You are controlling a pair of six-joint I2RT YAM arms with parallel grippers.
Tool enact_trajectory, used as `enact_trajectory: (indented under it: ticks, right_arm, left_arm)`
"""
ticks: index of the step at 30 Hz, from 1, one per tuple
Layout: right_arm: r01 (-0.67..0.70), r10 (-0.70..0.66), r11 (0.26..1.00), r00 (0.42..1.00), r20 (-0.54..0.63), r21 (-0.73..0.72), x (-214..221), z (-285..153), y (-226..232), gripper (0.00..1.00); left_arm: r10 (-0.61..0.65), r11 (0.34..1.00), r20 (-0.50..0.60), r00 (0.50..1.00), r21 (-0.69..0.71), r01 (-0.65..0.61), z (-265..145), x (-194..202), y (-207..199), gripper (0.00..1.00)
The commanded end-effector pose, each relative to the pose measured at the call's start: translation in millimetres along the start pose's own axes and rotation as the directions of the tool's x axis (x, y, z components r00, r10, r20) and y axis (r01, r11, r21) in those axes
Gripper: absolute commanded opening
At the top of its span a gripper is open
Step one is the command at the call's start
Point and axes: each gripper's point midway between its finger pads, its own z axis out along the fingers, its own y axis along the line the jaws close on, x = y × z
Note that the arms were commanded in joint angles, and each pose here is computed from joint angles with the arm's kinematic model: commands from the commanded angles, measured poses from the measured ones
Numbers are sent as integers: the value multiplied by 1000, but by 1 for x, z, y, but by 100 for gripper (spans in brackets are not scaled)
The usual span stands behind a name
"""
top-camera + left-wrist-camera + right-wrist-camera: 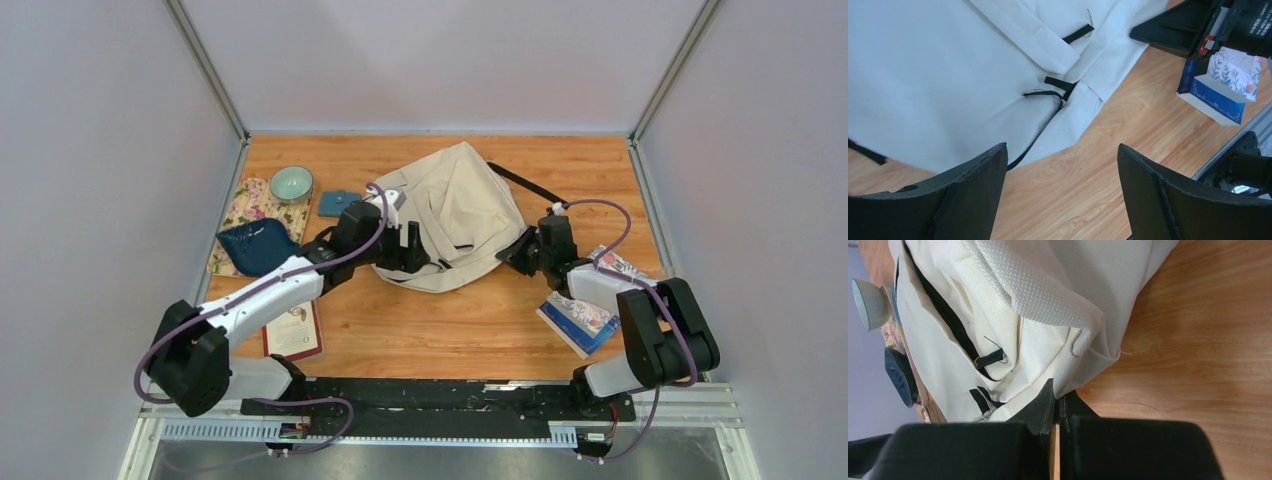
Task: Pack the student bag
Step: Move the student bag to the center of the board, then unzip the student bag at the center of the board.
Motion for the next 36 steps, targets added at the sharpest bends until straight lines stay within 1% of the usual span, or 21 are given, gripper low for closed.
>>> enact_trajectory:
  ticks: [1, 2, 4, 5, 8, 12, 14, 18, 22, 25, 26, 30, 32, 33, 36]
  right_arm:
    - [-59, 61, 997, 996, 58, -47, 3, -1, 11, 0]
    - [-59, 61, 998, 995, 76, -32, 5, -2, 6, 0]
    - [-60, 65, 997, 992, 105, -47, 5, -6, 10, 0]
    - [-61, 65, 997, 991, 118, -38, 7, -7, 6, 0]
    - [-59, 66, 997, 987, 150, -52, 6, -13, 7, 0]
    - [-34, 49, 996, 981, 187, -83, 5, -23, 16, 0]
    - [-31, 48, 997, 974, 220, -76, 1, -26, 16, 0]
    - [-11, 34, 995, 973, 227, -99, 2, -30, 21, 0]
    - [-10, 34, 994, 973, 230, -105, 4, -32, 21, 0]
    - [0, 27, 993, 972, 235, -115, 3, -34, 25, 0]
    - [1, 26, 994, 971, 236, -113, 3, -34, 25, 0]
    - [10, 16, 994, 972, 235, -111, 5, -33, 26, 0]
    - [16, 10, 994, 972, 234, -108, 7, -32, 26, 0]
    - [19, 7, 994, 972, 234, -109, 7, -32, 28, 0]
    - [22, 4, 994, 972, 235, -108, 7, -31, 29, 0]
  left_arm:
    - [-42, 998, -15, 999, -50, 41, 19, 7, -13, 88]
    - [-73, 996, -42, 996, -58, 70, 27, 17, -14, 88]
    - [-100, 994, -46, 994, -48, 98, 36, 23, -17, 88]
    - [-129, 990, -64, 990, -65, 125, 43, 30, -15, 88]
    - [-170, 982, -72, 983, -95, 163, 53, 38, -9, 88]
    - [-205, 970, -44, 978, -144, 197, 63, 39, 2, 87]
    - [-224, 964, -54, 973, -158, 214, 68, 45, 5, 86]
    - [-253, 958, -49, 966, -155, 243, 81, 42, 3, 82]
    - [-292, 946, -82, 953, -174, 275, 90, 53, 6, 79]
    - [-314, 942, -67, 947, -146, 302, 94, 54, 3, 76]
    - [-322, 940, -67, 944, -140, 311, 94, 56, 2, 71]
    - [-339, 938, -85, 937, -106, 329, 98, 55, -5, 65]
    - [-345, 937, -92, 934, -93, 337, 100, 56, -8, 59]
    - [-348, 936, -95, 933, -90, 340, 100, 57, -9, 58]
    - [-348, 936, -105, 931, -95, 339, 99, 61, -8, 57]
